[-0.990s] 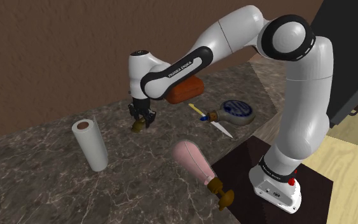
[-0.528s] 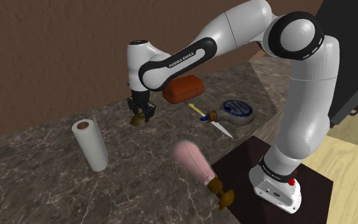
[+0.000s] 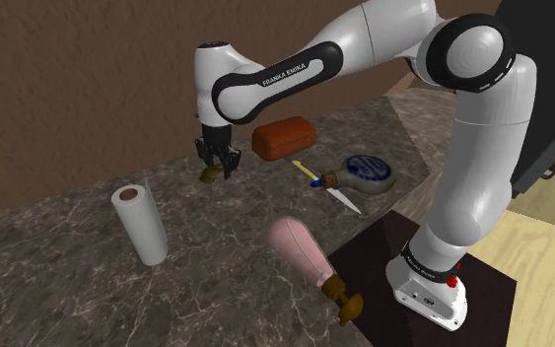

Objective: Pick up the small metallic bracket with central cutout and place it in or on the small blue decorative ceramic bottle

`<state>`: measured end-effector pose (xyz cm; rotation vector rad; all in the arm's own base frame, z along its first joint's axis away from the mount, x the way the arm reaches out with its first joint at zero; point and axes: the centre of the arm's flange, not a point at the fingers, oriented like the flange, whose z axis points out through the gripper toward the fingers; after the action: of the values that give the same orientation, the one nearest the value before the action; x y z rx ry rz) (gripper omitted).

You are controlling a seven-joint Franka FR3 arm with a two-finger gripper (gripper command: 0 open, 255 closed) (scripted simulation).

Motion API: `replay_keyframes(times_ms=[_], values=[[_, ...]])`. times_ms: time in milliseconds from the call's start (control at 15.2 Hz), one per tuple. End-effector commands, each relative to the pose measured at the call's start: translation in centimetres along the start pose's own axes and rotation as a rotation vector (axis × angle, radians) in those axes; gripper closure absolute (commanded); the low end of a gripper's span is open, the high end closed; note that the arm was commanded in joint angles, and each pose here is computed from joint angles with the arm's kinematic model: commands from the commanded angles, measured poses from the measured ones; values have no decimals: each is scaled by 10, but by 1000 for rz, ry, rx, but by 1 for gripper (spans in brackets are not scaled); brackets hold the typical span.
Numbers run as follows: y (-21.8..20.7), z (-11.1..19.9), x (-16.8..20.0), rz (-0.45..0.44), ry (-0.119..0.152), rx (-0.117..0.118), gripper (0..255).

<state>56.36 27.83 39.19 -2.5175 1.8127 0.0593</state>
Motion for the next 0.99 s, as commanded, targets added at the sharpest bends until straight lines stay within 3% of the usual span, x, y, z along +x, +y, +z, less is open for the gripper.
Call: replay_keyframes(times_ms=[0,594,924], values=[[1,-11,-2,0,0,0,255],[1,-57,-4,0,0,0,255],[53,-59,36,0,0,0,255]])
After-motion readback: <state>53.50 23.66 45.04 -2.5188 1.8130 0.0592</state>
